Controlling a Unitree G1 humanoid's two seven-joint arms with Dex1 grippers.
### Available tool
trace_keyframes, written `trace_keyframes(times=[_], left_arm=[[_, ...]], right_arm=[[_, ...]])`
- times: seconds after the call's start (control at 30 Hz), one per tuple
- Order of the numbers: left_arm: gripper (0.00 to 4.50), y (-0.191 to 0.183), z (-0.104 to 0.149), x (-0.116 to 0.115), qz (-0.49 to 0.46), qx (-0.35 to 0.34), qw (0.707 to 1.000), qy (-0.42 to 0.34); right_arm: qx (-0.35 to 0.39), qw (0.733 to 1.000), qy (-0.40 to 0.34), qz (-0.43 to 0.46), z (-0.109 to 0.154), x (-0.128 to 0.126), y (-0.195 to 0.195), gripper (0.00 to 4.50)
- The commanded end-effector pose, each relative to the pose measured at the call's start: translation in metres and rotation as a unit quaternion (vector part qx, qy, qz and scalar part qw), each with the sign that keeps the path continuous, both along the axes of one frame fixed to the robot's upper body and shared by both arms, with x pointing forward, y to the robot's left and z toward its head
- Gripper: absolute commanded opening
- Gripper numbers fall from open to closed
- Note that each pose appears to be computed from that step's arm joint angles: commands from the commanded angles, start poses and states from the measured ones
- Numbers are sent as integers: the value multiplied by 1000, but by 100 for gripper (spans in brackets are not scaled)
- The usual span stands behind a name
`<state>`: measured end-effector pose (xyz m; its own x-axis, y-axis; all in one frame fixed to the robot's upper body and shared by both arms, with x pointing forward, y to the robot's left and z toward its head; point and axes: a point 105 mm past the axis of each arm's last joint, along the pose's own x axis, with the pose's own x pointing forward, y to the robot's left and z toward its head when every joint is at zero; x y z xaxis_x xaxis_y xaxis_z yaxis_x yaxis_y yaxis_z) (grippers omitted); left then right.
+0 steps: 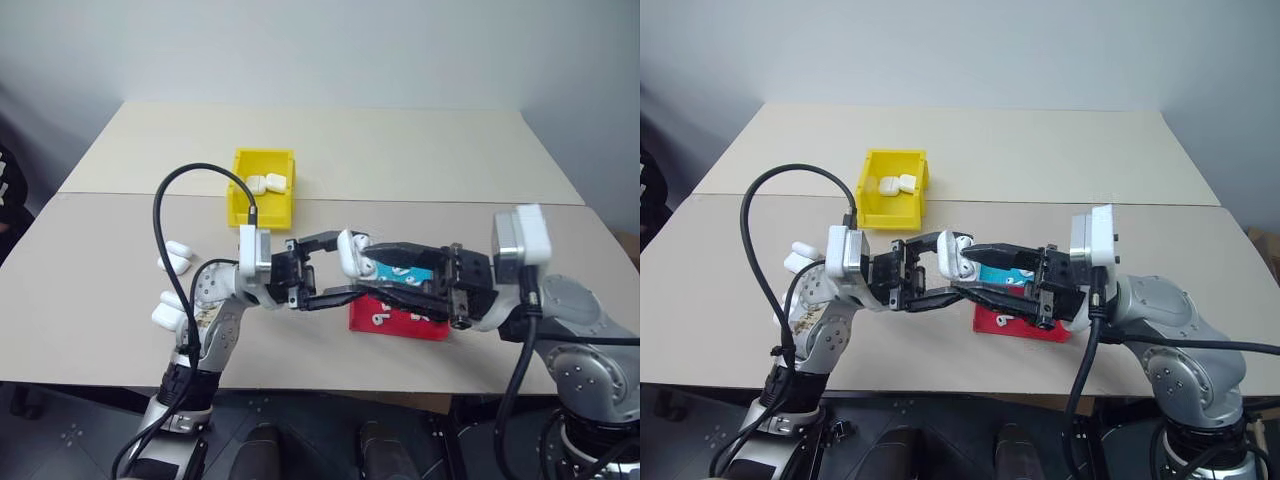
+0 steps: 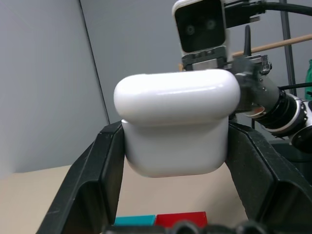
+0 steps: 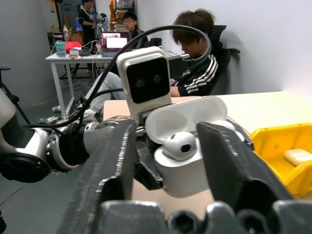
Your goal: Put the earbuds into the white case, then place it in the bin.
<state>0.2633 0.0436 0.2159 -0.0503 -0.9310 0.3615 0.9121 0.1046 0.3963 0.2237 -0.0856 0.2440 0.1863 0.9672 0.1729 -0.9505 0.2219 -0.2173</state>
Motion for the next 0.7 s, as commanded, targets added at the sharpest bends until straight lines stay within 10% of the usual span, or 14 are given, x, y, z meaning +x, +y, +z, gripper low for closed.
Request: trace_keyframes(times=[0.03,0.6,0.7], left_arm=[[283,-1,12,-7,-7,-13,999,-37],[283,-6,8,0,-5,-3,999,-39],[283,-7,8,4,-6,0,999,-43]], right_arm=[[-5,1000,-19,-2,2,-3,0,230],[-56,992,-107,-26,61,3,-24,230],[-100,986,-130,-16,81,5,-11,138]])
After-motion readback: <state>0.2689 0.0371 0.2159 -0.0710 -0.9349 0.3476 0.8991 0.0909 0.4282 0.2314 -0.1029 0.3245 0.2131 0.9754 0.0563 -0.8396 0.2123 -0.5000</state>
